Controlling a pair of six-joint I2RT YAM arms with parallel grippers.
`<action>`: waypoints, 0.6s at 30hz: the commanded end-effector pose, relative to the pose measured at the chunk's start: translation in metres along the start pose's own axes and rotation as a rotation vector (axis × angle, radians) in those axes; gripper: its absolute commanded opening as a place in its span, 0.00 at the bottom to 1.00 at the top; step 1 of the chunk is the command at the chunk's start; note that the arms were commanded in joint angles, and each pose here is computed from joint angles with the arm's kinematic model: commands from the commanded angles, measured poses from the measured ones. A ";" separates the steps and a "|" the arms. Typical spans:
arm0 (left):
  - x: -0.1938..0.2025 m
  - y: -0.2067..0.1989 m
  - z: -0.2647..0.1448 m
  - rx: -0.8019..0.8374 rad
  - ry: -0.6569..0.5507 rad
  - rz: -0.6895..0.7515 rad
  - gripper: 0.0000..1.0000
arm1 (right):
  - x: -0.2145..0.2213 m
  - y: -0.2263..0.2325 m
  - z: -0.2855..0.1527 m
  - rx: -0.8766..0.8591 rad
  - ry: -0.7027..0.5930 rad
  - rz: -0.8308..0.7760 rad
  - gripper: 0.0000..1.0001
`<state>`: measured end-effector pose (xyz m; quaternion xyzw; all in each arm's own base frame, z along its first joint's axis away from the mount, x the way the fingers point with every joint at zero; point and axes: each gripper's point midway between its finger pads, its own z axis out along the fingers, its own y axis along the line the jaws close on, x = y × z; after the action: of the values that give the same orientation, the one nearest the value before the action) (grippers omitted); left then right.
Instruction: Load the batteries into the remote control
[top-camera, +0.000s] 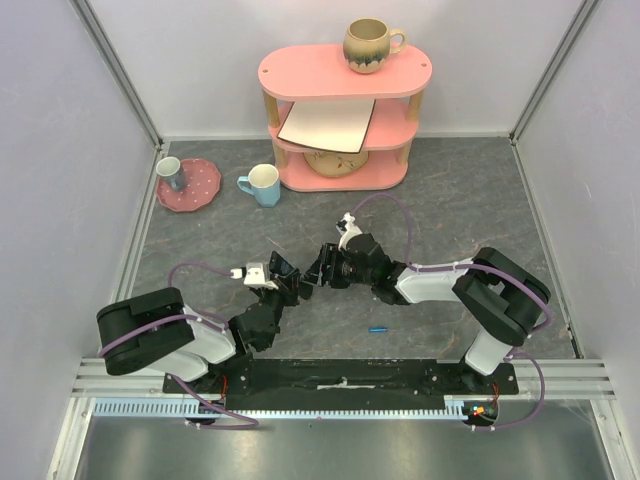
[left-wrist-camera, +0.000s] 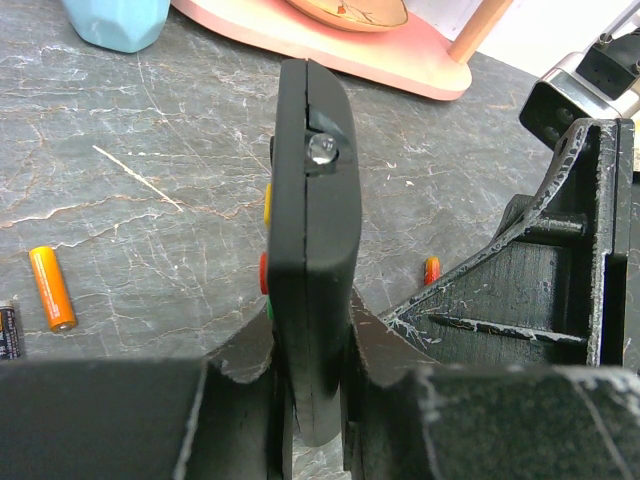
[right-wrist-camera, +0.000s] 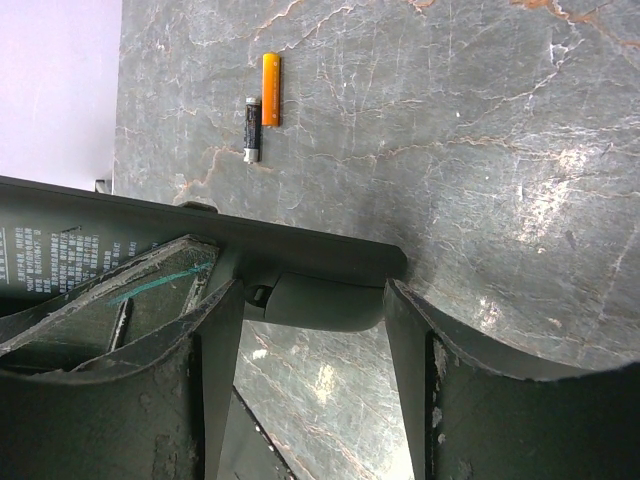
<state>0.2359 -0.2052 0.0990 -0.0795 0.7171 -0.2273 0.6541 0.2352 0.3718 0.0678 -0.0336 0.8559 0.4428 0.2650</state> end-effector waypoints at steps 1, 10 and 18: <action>-0.003 -0.005 0.002 0.000 -0.016 -0.020 0.02 | 0.002 -0.005 0.002 0.015 0.005 -0.017 0.65; -0.004 -0.005 0.002 0.000 -0.018 -0.021 0.02 | 0.008 -0.014 0.002 0.037 0.017 -0.011 0.64; -0.005 -0.006 0.002 0.005 -0.018 -0.023 0.02 | 0.011 -0.019 0.004 0.049 0.023 -0.007 0.63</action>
<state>0.2359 -0.2054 0.0990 -0.0795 0.7171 -0.2273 0.6541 0.2338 0.3695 0.0616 -0.0325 0.8598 0.4375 0.2612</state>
